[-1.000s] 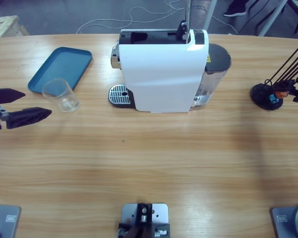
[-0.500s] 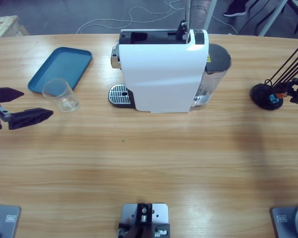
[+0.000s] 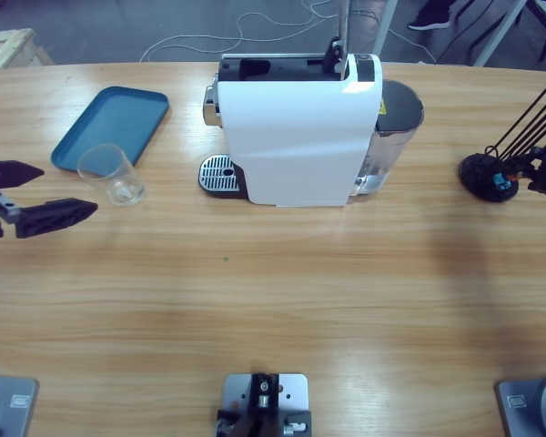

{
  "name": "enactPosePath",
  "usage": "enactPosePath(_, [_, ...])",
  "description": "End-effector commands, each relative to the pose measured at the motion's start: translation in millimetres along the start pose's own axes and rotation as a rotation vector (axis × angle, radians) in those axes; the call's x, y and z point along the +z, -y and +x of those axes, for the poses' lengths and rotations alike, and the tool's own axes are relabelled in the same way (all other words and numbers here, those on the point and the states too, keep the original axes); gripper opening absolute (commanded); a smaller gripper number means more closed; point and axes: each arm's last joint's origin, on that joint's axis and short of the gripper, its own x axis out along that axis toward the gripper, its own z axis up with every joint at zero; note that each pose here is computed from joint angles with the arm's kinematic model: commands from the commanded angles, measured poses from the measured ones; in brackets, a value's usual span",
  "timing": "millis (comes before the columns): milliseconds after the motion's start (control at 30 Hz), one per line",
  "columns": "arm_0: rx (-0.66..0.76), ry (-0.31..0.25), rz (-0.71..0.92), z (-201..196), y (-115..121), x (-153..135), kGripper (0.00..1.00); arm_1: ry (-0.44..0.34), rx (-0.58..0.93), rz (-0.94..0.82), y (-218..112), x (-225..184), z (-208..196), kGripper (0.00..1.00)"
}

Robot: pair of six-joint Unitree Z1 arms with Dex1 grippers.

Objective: Pour coffee

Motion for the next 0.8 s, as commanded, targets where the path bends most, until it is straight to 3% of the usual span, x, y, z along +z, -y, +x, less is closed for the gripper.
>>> enactPosePath(33, [0.027,-0.041,0.018,8.1,-1.3,-3.7,0.982,-0.041,-0.052,0.003,3.2,-9.1,17.5,0.543])
enactPosePath(67, [0.027,-0.041,0.018,8.1,-1.3,-3.7,0.982,-0.042,-0.052,0.003,3.1,-9.8,18.9,0.539])
enactPosePath(133, [0.027,-0.041,0.018,8.1,-1.3,-3.7,0.982,-0.047,-0.055,0.001,3.0,-11.3,21.3,0.431])
enactPosePath(333, [0.027,-0.040,0.018,7.6,-1.4,-3.9,0.982,-0.047,-0.060,0.000,4.0,-13.4,22.0,0.410])
enactPosePath(400, [0.027,-0.039,0.018,7.5,-1.4,-3.8,0.982,-0.038,-0.071,0.001,5.4,-14.0,20.6,0.325])
enactPosePath(500, [0.027,-0.040,0.018,7.7,-1.3,-3.9,0.982,-0.026,-0.083,-0.006,7.0,-13.9,18.4,0.291])
enactPosePath(567, [0.027,-0.040,0.018,7.8,-1.3,-3.9,0.982,-0.022,-0.082,-0.014,7.3,-13.6,17.3,0.168])
enactPosePath(667, [0.027,-0.041,0.018,8.0,-1.3,-3.7,0.982,-0.026,-0.076,-0.021,6.6,-14.1,18.9,0.152])
enactPosePath(700, [0.027,-0.041,0.018,8.1,-1.3,-3.8,0.982,-0.024,-0.075,-0.026,6.5,-13.8,18.9,0.064])
enactPosePath(800, [0.027,-0.042,0.018,8.1,-1.3,-3.9,0.982,-0.015,-0.071,-0.034,6.3,-13.2,17.6,0.000])
